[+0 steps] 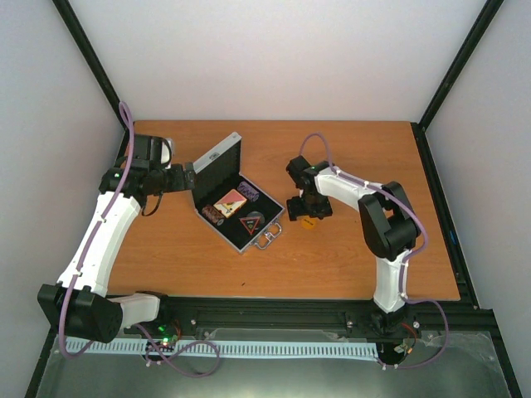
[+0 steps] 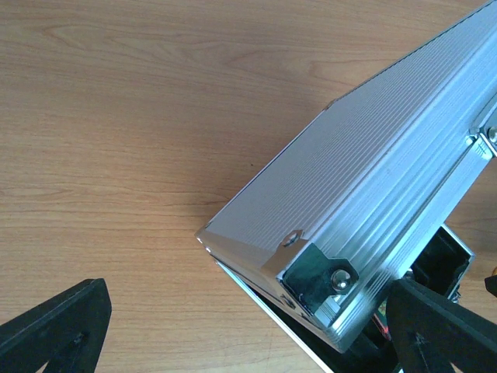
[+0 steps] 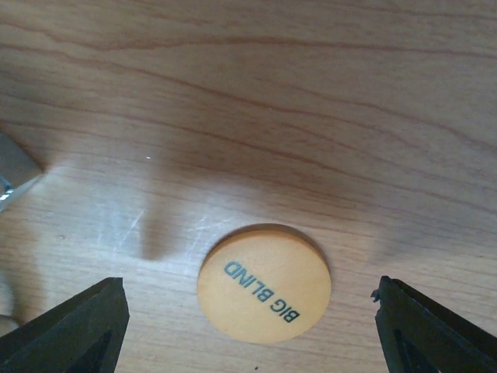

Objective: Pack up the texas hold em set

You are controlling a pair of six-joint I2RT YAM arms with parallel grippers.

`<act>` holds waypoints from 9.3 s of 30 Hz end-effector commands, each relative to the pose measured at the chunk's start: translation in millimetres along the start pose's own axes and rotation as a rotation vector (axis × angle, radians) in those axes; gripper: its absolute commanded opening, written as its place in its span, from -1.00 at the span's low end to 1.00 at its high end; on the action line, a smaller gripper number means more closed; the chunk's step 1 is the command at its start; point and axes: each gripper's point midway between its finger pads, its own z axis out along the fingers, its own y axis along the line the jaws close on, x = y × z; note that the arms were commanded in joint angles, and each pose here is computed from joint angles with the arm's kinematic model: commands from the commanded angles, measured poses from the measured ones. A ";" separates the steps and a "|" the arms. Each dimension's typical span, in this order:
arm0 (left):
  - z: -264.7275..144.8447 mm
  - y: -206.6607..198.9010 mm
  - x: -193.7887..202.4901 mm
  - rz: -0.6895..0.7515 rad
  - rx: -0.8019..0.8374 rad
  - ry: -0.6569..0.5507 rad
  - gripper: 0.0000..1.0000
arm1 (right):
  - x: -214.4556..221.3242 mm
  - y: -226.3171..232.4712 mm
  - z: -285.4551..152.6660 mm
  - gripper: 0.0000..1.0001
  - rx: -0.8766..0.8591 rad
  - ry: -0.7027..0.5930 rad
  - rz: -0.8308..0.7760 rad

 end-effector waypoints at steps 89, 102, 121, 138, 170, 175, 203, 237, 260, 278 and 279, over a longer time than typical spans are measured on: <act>-78.1 -227.8 12.1 0.405 0.434 -0.006 0.82 | -102.0 -97.8 -87.8 1.00 -0.064 -0.282 0.305; 36.0 -309.8 105.0 0.833 0.410 0.177 0.78 | -113.3 -124.8 -98.4 1.00 -0.189 -0.305 0.359; 161.2 -350.7 201.7 0.982 0.361 0.372 0.73 | -98.4 -159.4 -106.6 1.00 -0.173 -0.310 0.370; 199.6 -346.3 213.9 0.979 0.265 0.395 0.71 | -75.2 -153.1 -97.3 1.00 -0.220 -0.282 0.377; 215.6 -313.9 193.2 0.883 0.232 0.476 0.83 | -50.4 -145.5 -85.1 1.00 -0.247 -0.223 0.372; 219.7 -305.4 205.9 0.874 0.237 0.520 0.60 | -48.2 -146.0 -84.8 1.00 -0.242 -0.219 0.373; 198.0 -292.2 198.9 0.844 0.216 0.497 0.47 | -49.0 -146.2 -81.4 1.00 -0.243 -0.222 0.377; 217.2 -304.5 206.7 0.835 0.191 0.563 -0.16 | -45.8 -146.6 -75.8 1.00 -0.237 -0.211 0.378; 170.5 -327.5 156.4 0.805 0.246 0.433 0.51 | -45.5 -142.2 -74.9 1.00 -0.264 -0.208 0.379; 195.0 -332.6 175.1 0.763 0.222 0.520 0.51 | -43.9 -143.0 -70.6 1.00 -0.257 -0.197 0.376; 196.0 -332.3 175.3 0.762 0.219 0.521 0.51 | -43.6 -143.0 -69.6 1.00 -0.258 -0.193 0.378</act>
